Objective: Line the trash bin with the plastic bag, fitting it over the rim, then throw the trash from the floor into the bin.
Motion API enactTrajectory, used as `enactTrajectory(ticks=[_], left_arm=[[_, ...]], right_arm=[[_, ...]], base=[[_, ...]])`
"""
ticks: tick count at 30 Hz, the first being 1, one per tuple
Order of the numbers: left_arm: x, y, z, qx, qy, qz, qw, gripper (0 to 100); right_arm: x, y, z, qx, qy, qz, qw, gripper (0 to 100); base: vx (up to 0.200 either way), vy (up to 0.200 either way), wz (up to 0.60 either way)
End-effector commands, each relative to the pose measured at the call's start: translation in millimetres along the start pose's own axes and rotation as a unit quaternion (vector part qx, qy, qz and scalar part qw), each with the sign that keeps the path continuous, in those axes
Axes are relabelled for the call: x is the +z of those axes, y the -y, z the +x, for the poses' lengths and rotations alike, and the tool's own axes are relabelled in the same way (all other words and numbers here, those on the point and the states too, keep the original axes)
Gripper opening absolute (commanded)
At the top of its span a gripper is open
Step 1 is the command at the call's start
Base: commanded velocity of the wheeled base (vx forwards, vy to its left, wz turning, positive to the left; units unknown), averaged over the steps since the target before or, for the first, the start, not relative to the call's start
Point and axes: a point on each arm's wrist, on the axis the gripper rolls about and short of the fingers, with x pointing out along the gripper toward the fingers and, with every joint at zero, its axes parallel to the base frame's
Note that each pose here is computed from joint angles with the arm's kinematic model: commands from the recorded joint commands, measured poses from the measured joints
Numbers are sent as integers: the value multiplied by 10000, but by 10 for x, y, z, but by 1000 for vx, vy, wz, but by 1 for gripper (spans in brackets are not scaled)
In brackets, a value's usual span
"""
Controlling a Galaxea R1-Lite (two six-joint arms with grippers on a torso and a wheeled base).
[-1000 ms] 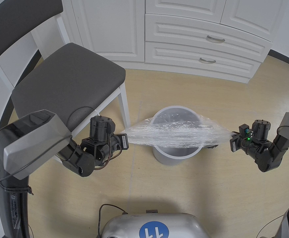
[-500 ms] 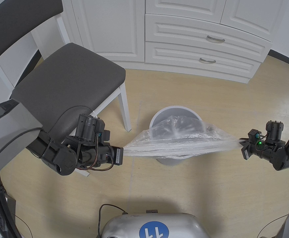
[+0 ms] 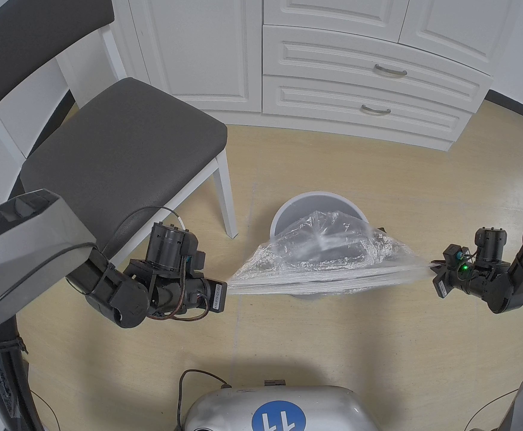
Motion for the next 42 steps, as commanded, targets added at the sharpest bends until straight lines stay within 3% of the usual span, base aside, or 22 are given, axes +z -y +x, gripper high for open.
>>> enactTrajectory(ticks=[1, 8, 11, 16, 21, 36, 39, 42], left_arm=[[-163, 17, 254, 7, -65, 29, 10000, 0], [-202, 21, 520, 447, 215, 40, 9988, 0], [-160, 57, 719, 831, 640, -50, 9945, 0], [-43, 113, 897, 1045, 1390, -315, 9843, 0], [114, 136, 885, 944, 1908, -566, 9754, 0], [254, 171, 890, 814, 2217, -869, 9678, 0], [347, 214, 795, 693, 2451, -1059, 9612, 0], [379, 244, 519, 616, 2378, -989, 9643, 0]], right_arm=[[-65, -212, 186, 288, -156, -28, 9995, 0], [-102, -294, 358, 151, -301, -62, 9994, 0], [-78, -356, 519, -182, -64, 161, 9997, 0], [22, -365, 664, -690, 442, 443, 9957, 0], [150, -288, 642, -851, 756, 694, 9911, 0], [187, -281, 573, -854, 801, 748, 9903, 0], [251, -282, 439, -804, 875, 721, 9903, 0], [369, -300, 221, -736, 987, 676, 9901, 0]], base=[[0, 0, 0], [0, 0, 0], [0, 0, 0], [0, 0, 0], [0, 0, 0], [0, 0, 0], [0, 0, 0], [0, 0, 0]])
